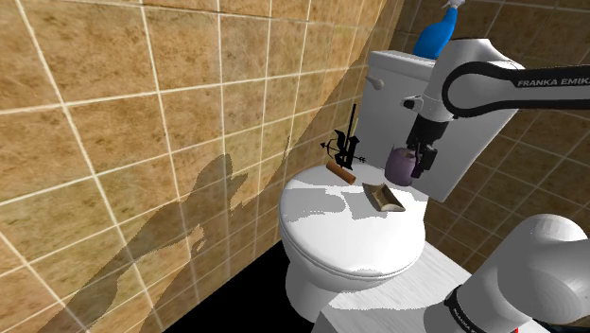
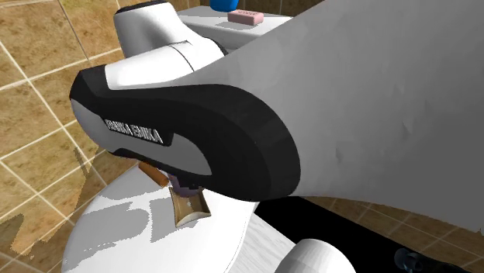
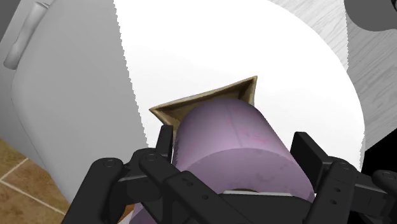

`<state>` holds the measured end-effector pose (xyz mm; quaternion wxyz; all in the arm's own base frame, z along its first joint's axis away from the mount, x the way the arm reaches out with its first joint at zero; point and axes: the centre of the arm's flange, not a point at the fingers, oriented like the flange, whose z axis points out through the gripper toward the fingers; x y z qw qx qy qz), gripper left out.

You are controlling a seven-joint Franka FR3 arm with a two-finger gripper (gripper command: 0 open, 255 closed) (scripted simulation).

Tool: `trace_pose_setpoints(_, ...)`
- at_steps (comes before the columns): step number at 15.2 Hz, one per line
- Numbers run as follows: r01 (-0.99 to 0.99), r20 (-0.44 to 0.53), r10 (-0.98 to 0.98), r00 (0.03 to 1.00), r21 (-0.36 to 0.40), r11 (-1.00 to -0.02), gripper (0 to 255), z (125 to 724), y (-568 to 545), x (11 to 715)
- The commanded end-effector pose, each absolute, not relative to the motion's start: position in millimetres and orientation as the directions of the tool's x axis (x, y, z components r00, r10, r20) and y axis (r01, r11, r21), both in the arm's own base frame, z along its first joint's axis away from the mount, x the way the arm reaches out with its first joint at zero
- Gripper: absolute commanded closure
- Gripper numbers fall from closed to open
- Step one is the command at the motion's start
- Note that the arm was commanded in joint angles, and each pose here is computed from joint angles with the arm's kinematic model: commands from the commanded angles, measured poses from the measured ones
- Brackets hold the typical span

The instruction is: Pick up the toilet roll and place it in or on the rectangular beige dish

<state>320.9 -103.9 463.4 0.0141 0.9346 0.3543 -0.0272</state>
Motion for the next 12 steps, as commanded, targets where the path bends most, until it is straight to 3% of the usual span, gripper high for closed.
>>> trace_pose_setpoints(1,0.662,-0.061,0.66,0.748,0.007,-0.75,255,457,-96,321)
trace_pose_setpoints(12,0.662,-0.061,0.66,0.748,0.007,-0.75,255,398,-96,321)
